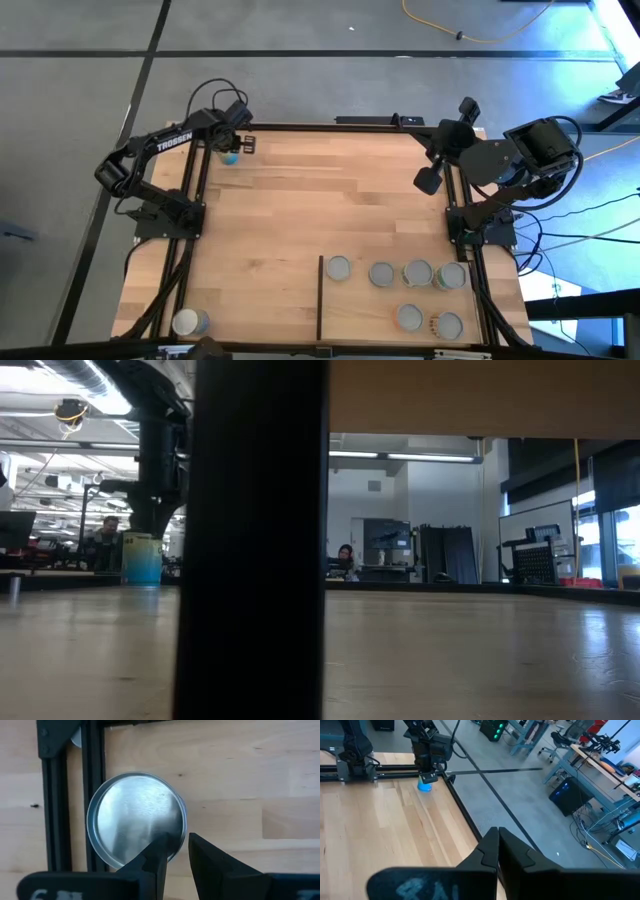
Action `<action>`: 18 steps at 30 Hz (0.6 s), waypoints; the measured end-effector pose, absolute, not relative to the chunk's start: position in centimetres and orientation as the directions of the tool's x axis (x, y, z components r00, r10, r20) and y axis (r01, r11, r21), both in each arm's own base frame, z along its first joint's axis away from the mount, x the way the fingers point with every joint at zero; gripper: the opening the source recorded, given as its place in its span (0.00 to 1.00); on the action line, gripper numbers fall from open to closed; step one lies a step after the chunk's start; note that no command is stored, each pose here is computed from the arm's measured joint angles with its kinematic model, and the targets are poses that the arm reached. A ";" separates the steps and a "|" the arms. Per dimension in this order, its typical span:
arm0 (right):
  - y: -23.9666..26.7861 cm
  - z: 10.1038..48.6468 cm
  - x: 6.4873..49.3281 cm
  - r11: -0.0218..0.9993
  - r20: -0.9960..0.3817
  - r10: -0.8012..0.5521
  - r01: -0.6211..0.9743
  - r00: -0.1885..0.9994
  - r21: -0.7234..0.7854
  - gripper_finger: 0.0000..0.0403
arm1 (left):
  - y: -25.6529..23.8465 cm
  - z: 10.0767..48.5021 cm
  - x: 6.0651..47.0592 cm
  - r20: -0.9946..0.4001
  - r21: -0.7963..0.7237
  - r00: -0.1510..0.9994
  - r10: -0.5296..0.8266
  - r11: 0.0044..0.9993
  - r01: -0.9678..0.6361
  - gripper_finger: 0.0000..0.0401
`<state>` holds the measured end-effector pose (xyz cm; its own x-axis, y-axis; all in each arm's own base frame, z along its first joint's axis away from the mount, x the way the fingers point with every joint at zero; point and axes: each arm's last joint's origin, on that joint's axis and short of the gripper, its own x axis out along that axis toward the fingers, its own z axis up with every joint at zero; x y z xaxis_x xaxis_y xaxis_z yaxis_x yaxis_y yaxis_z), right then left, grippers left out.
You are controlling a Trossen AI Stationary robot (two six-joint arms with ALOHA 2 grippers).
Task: Pick and place cans onto a shelf
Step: Put the top blue canned cherries on the shelf aligned with the other green tuna can
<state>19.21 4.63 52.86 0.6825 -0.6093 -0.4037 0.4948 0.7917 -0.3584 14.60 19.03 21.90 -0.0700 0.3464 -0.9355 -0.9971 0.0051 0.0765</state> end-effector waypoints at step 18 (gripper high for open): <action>4.6 52.9 19.2 0.791 -0.404 -0.609 0.485 0.683 -0.374 0.02 | 19.5 21.7 13.7 -0.941 0.140 -0.086 0.327 0.145 -0.980 0.01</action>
